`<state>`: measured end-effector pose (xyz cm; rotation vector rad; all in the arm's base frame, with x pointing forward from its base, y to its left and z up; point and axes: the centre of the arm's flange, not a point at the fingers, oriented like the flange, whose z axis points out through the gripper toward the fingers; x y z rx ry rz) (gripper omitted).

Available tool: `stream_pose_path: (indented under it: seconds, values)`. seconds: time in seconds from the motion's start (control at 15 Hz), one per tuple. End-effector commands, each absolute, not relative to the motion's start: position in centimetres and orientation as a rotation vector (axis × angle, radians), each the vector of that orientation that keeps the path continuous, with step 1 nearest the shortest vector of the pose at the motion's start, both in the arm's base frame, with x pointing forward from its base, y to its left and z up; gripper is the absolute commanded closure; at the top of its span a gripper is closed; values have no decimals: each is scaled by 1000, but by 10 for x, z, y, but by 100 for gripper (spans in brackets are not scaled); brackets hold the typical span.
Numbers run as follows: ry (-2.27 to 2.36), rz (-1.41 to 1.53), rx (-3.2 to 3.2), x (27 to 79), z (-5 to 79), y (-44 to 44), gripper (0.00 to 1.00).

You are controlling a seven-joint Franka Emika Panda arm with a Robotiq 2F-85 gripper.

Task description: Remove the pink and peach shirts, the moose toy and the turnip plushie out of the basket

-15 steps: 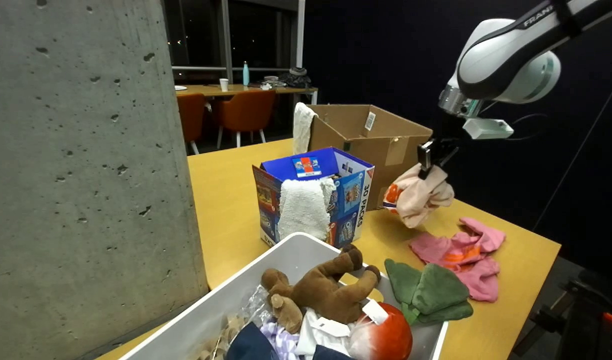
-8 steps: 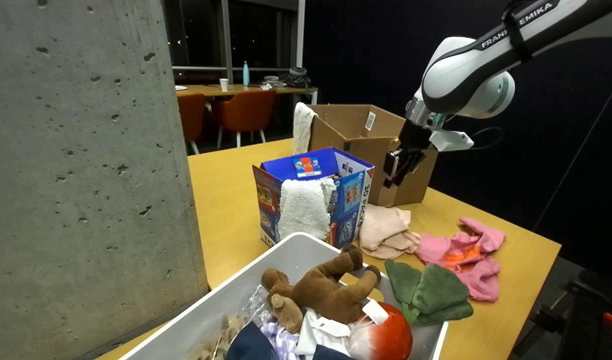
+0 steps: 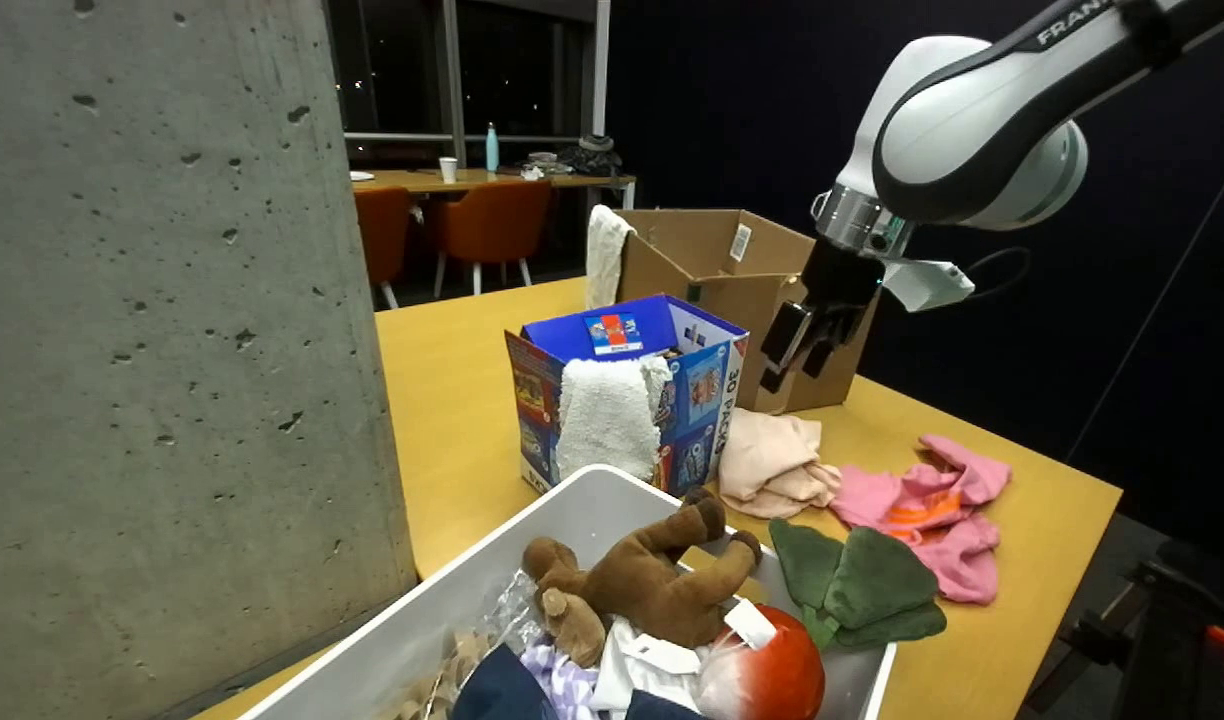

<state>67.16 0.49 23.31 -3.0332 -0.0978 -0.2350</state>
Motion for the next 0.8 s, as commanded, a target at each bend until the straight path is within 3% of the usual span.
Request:
stream_pose_path:
  seconds: [0.0, 0.73]
  values:
    - [-189, -198, -3061, 643, 255, 72, 0]
    - [-526, -77, -2992, 578, 230, 226, 0]
